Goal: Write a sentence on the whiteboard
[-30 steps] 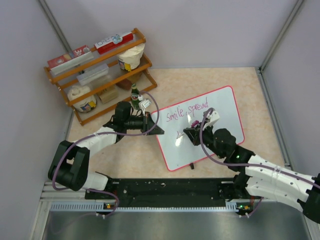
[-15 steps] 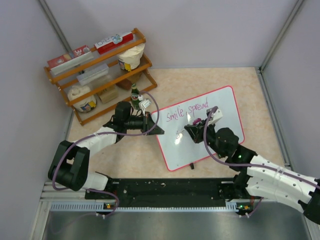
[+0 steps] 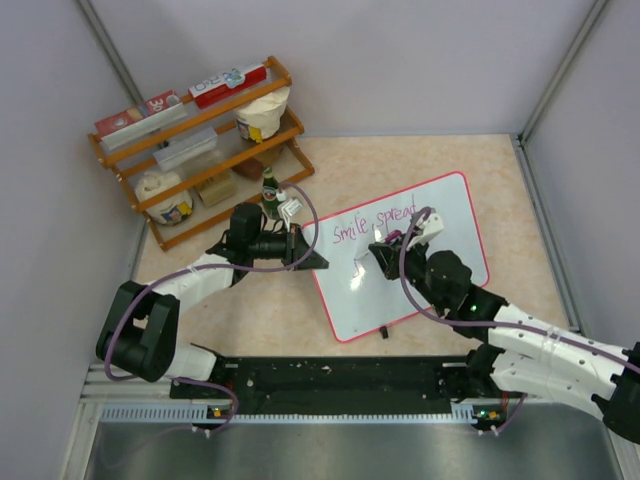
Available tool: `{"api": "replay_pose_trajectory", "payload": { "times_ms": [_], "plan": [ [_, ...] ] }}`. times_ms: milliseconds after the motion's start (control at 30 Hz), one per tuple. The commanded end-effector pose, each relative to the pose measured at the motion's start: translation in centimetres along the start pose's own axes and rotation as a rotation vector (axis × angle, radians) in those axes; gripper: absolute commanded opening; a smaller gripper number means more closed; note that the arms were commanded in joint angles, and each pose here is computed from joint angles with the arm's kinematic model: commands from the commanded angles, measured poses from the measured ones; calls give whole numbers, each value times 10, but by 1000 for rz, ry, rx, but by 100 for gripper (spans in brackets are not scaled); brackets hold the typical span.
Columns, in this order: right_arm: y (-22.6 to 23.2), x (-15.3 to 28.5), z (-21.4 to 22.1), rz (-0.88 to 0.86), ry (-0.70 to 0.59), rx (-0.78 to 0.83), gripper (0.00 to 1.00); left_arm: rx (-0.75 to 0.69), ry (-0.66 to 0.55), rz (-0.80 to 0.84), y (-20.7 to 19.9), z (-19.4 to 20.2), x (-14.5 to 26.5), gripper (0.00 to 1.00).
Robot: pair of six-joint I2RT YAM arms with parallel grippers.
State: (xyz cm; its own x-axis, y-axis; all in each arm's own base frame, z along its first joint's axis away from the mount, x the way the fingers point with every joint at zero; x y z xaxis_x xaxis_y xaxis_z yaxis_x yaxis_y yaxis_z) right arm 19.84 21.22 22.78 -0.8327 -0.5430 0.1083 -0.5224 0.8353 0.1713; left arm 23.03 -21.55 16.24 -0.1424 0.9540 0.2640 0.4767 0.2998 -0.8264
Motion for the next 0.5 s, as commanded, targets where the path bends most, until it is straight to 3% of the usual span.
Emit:
{"api": "replay_pose_trajectory", "payload": {
  "times_ms": [0,467],
  "plan": [
    [2,-4,-18,22,-69,-10,0,-94,93,-172,46,42,-4,0],
    [-4,11,-25,32,-92,-31,0,-94,95,-171,46,43,-4,0]
  ]
}}
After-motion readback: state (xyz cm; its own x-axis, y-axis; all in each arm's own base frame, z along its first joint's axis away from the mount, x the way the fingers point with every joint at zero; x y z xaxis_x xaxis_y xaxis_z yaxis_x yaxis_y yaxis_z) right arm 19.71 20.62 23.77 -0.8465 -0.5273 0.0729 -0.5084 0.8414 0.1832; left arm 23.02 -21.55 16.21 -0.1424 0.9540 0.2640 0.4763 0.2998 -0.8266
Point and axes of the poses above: each gripper's point midway between its finger pads, its own x axis back along the fingers, its own y axis along the line the jaws close on, z = x × y, the point moved 5 cm from there along x, back along the fingers, and after that the axes turned 10 degrees about x, right-handed, at the moved point
